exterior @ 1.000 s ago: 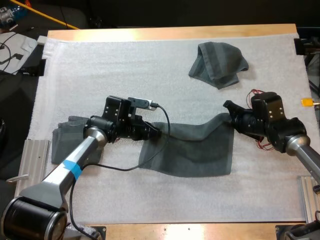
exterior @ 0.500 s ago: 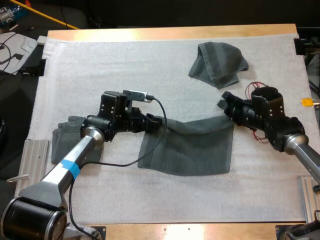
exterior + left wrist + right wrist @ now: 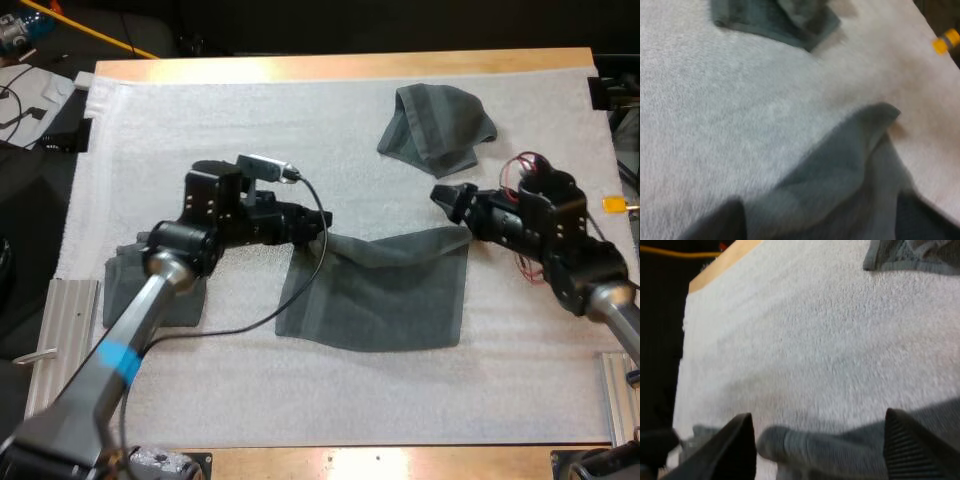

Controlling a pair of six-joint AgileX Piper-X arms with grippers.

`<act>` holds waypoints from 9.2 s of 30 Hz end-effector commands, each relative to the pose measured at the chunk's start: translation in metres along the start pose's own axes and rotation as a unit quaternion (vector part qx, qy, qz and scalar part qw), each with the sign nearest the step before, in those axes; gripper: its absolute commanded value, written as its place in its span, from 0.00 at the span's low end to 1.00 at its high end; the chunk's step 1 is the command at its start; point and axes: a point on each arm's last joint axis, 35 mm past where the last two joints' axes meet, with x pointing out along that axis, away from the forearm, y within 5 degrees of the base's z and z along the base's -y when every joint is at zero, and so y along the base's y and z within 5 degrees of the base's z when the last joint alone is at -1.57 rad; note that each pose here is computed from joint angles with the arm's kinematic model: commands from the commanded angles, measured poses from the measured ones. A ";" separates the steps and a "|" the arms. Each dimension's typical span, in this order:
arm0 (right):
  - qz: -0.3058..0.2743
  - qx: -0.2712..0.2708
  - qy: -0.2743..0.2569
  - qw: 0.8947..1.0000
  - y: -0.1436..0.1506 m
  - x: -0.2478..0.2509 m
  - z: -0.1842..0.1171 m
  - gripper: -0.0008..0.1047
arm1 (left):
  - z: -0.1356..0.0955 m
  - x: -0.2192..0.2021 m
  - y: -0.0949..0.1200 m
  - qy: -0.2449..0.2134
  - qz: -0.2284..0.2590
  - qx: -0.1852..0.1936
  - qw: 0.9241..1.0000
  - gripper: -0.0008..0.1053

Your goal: Pick towel from pile, fold and stack

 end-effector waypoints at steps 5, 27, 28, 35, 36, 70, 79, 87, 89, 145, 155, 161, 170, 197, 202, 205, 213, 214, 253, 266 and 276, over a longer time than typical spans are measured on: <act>-0.018 -0.071 0.026 0.997 0.018 -0.060 -0.007 0.52 | -0.012 -0.071 -0.048 -0.028 0.015 0.055 0.998 0.57; -0.036 -0.110 0.071 0.991 0.033 -0.155 -0.046 0.11 | -0.085 -0.170 -0.091 -0.015 0.053 0.065 0.996 0.58; -0.039 -0.111 0.077 0.990 0.032 -0.156 -0.048 0.07 | -0.088 -0.171 -0.092 -0.012 0.054 0.065 0.996 0.58; -0.051 -0.105 0.105 0.988 0.028 -0.150 -0.051 0.01 | -0.094 -0.175 -0.092 -0.003 0.057 0.062 0.996 0.58; -0.048 -0.104 0.102 0.988 0.028 -0.149 -0.050 0.01 | -0.093 -0.175 -0.092 -0.004 0.056 0.061 0.997 0.58; -0.035 -0.101 0.262 0.959 0.044 0.062 -0.047 0.01 | -0.096 -0.174 -0.090 0.011 0.062 0.050 0.997 0.58; -0.051 -0.089 0.295 0.950 0.035 0.101 -0.050 0.01 | -0.096 -0.173 -0.090 0.013 0.063 0.049 0.997 0.58; -0.055 -0.084 0.305 0.947 0.032 0.117 -0.053 0.01 | -0.097 -0.174 -0.090 0.012 0.061 0.049 0.997 0.57; -0.055 -0.082 0.307 0.946 0.031 0.122 -0.054 0.01 | -0.097 -0.174 -0.090 0.013 0.061 0.049 0.997 0.57; -0.063 -0.250 0.281 0.925 0.105 0.097 -0.025 0.01 | -0.098 -0.175 -0.090 0.014 0.062 0.050 0.997 0.57; -0.087 -0.224 0.302 0.923 0.084 0.147 -0.048 0.01 | -0.098 -0.174 -0.089 0.017 0.065 0.046 0.997 0.57; -0.094 -0.219 0.302 0.923 0.078 0.158 -0.054 0.01 | -0.098 -0.175 -0.090 0.017 0.063 0.048 0.997 0.57; -0.093 -0.185 0.239 0.949 0.077 0.185 -0.051 0.01 | -0.099 -0.175 -0.090 0.017 0.063 0.048 0.997 0.57; -0.091 -0.242 0.046 0.965 0.132 0.099 0.031 0.01 | -0.099 -0.175 -0.090 0.024 0.061 0.049 0.997 0.57; -0.115 -0.266 0.093 0.953 0.135 0.056 0.033 0.03 | -0.100 -0.175 -0.090 0.024 0.061 0.049 0.997 0.57; -0.131 -0.270 0.126 0.946 0.133 0.032 0.031 0.17 | -0.099 -0.174 -0.090 0.024 0.061 0.050 0.997 0.57; -0.142 -0.276 0.154 0.938 0.136 -0.009 0.032 0.59 | -0.100 -0.174 -0.089 0.028 0.063 0.047 0.996 0.57; -0.144 -0.277 0.160 0.937 0.136 -0.016 0.031 0.59 | -0.100 -0.174 -0.090 0.028 0.064 0.048 0.996 0.57; -0.146 -0.104 0.226 0.958 0.022 -0.130 -0.124 0.61 | -0.113 -0.168 -0.079 0.066 0.079 0.013 0.995 0.57; -0.104 -0.041 0.218 0.970 -0.003 -0.079 -0.159 0.62 | -0.114 -0.165 -0.077 0.073 0.078 0.011 0.994 0.57; -0.125 -0.014 0.211 0.969 -0.014 -0.034 -0.156 0.42 | -0.116 -0.165 -0.076 0.078 0.078 0.008 0.994 0.58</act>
